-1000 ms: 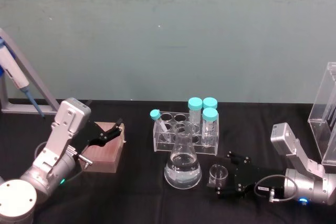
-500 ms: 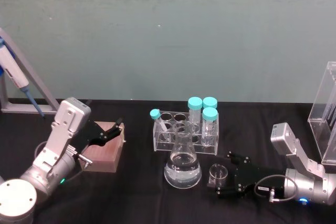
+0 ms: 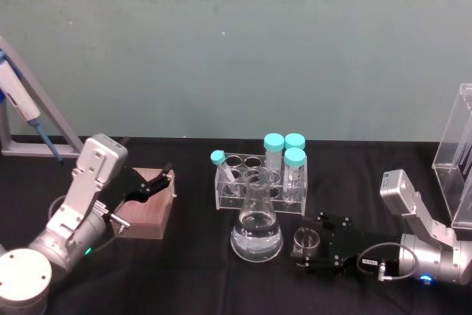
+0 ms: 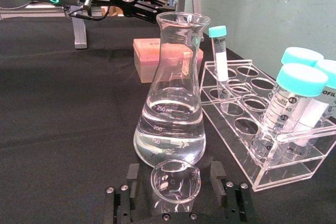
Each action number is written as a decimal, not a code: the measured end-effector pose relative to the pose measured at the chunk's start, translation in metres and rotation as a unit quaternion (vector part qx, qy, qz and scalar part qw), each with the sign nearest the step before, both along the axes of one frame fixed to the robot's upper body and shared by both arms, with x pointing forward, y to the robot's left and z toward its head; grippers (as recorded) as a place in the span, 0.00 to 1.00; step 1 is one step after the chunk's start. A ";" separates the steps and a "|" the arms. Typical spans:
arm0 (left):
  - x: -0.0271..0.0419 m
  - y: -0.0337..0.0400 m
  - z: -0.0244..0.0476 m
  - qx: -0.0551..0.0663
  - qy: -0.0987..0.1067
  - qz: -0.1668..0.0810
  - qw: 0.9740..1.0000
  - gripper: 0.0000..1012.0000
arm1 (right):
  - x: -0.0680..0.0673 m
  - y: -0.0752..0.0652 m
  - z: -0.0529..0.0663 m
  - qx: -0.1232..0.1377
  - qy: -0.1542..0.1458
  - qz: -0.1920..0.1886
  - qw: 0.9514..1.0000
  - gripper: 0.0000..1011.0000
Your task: Place the experimental apparatus aside using one hand.
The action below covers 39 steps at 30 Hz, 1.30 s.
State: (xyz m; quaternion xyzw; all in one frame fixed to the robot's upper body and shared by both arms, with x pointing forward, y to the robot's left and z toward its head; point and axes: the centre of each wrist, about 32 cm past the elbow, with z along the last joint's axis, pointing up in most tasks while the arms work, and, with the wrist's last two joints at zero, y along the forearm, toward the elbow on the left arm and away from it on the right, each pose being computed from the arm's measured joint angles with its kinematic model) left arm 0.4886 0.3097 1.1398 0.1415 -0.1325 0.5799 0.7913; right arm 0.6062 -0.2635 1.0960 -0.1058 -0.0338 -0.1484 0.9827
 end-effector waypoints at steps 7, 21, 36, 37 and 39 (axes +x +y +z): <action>0.0000 0.0000 0.0000 0.000 0.000 0.000 1.000 0.99 | 0.000 0.000 0.000 0.000 0.000 0.000 1.000 0.67; 0.0000 0.0000 0.0000 0.000 0.000 0.000 1.000 0.99 | 0.000 0.000 0.000 0.001 0.000 0.000 1.000 0.50; 0.0000 0.0000 0.0000 0.000 0.000 0.000 1.000 0.99 | -0.005 -0.003 0.003 -0.001 -0.023 -0.006 1.000 0.50; 0.0000 0.0000 0.0000 0.000 0.000 0.000 1.000 0.99 | -0.006 -0.003 0.004 0.000 -0.026 -0.009 1.000 0.50; 0.0000 0.0000 0.0000 0.000 0.000 0.000 1.000 0.99 | -0.008 -0.004 0.006 0.002 -0.031 -0.019 0.999 0.50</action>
